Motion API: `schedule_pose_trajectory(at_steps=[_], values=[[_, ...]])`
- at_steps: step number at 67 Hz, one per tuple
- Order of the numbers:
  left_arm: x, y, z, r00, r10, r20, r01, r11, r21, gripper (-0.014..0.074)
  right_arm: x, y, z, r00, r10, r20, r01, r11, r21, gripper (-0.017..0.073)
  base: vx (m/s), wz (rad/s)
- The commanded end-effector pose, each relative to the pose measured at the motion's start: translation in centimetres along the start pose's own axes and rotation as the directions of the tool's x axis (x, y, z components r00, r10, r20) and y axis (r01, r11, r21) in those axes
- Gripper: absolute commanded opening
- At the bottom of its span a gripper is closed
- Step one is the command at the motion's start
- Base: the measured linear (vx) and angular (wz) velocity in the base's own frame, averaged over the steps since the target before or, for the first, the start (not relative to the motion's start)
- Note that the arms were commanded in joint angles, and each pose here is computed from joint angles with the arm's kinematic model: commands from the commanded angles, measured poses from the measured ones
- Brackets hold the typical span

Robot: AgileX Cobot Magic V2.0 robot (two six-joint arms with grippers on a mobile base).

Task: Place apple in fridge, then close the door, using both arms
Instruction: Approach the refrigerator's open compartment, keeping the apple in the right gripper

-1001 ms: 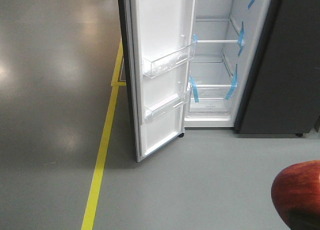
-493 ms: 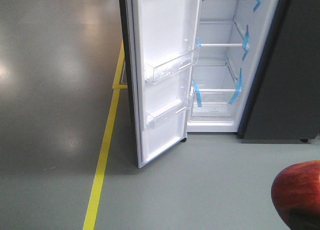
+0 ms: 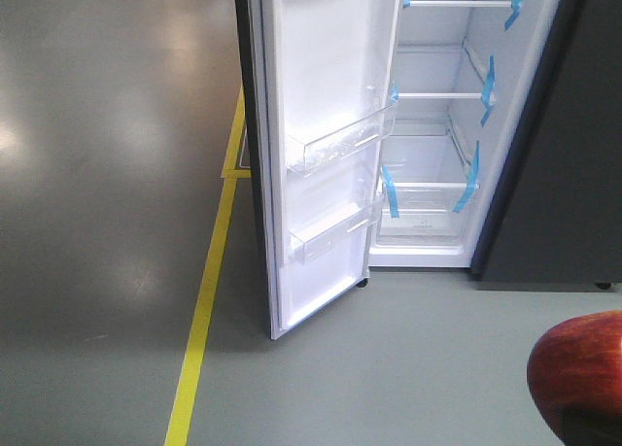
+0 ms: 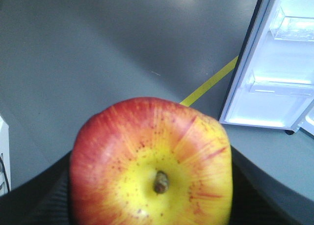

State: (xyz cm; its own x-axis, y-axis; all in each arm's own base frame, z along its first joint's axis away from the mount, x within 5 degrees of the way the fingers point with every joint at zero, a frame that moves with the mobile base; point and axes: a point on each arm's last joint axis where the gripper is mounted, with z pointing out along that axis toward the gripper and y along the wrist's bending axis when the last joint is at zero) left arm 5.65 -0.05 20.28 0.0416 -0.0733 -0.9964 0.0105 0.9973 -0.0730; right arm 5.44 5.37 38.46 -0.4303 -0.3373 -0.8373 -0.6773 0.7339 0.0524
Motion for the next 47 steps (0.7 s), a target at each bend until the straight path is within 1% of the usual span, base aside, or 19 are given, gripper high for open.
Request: schedule_pose_trajectory(at_steps=[1,47], values=[[0.16,0.07,-0.05,0.998,-0.014,0.064,0.014,1.000,-0.001,-0.0006,-1.17,0.04,-0.47,0.996,0.003,0.087,-0.004,1.000,0.004,0.0224,0.10,0.01],[0.16,0.07,-0.05,0.998,-0.014,0.064,0.014,1.000,-0.001,-0.0006,-1.17,0.04,-0.47,0.996,0.003,0.087,-0.004,1.000,0.004,0.0224,0.09,0.00]])
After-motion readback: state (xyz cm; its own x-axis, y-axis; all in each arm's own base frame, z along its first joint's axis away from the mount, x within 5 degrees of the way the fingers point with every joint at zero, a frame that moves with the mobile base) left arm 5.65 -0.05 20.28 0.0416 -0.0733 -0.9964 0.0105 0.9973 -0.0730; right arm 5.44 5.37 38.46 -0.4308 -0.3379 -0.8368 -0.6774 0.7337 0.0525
